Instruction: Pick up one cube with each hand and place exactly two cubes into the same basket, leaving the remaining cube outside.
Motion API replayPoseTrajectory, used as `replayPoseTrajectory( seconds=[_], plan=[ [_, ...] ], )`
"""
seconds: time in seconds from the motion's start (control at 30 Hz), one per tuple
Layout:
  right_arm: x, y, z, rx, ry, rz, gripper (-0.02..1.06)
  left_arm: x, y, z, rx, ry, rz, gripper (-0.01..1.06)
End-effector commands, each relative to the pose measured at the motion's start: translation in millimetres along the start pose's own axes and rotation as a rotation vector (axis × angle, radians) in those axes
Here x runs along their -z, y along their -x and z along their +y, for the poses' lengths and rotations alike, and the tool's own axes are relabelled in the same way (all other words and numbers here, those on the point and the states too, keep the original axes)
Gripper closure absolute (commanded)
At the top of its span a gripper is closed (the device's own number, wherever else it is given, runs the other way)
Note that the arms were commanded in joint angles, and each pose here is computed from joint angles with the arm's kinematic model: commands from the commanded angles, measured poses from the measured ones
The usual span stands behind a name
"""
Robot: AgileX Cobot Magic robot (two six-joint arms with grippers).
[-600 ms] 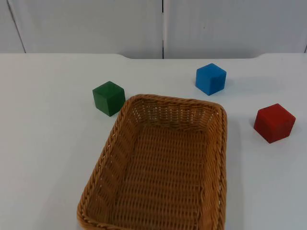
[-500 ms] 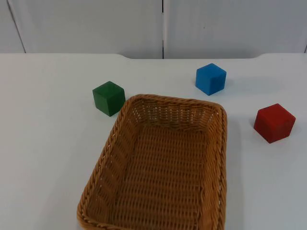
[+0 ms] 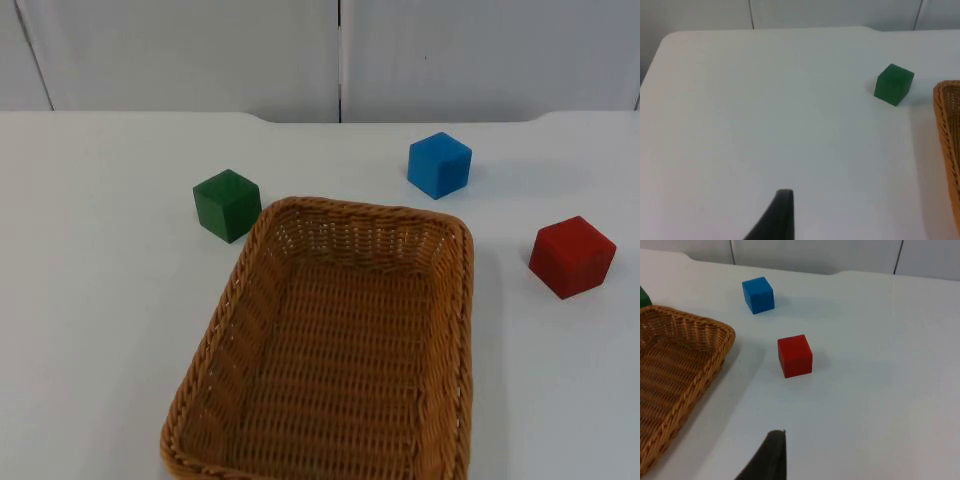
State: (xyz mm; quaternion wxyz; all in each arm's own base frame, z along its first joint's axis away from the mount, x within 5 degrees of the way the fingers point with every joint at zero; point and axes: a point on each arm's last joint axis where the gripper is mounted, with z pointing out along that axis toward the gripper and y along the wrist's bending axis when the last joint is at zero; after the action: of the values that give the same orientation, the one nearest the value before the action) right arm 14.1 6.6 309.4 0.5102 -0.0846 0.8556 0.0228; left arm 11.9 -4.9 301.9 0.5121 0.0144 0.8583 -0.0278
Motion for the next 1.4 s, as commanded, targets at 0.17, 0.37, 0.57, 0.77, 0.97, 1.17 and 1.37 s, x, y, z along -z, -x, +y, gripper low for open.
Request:
replayPoseTrajectory(
  seconds=[0.17,0.37,0.57,0.77,0.97,1.17,1.37],
  plan=[
    [-20.5,18.0,-2.9,-0.019,-0.003,0.016,-0.01,-18.4,18.6,-1.7,0.032,-0.027,0.007,0.00],
    [-40.8,25.9,-4.4,-0.032,0.010,0.091,-0.01,-39.4,33.6,-1.1,0.050,-0.030,0.021,0.00],
    [-46.9,45.0,-6.2,-0.037,0.016,0.126,-0.01,-61.6,51.8,0.3,0.041,-0.025,0.100,0.00],
    [-53.8,66.5,-8.1,-0.040,0.027,0.185,-0.01,-85.0,70.0,1.2,0.034,-0.026,0.123,0.00],
    [-71.6,86.2,-10.3,-0.055,0.036,0.192,-0.01,-103.1,84.9,-5.0,0.042,-0.103,0.167,0.00],
    [-85.6,91.8,-11.5,-0.061,0.041,0.230,-0.01,-114.9,96.2,-8.6,0.027,-0.151,0.171,0.00],
    [-106.7,92.6,-12.7,-0.071,0.047,0.279,-0.01,-127.1,117.2,-9.1,0.030,-0.161,0.170,0.00]
  ],
)
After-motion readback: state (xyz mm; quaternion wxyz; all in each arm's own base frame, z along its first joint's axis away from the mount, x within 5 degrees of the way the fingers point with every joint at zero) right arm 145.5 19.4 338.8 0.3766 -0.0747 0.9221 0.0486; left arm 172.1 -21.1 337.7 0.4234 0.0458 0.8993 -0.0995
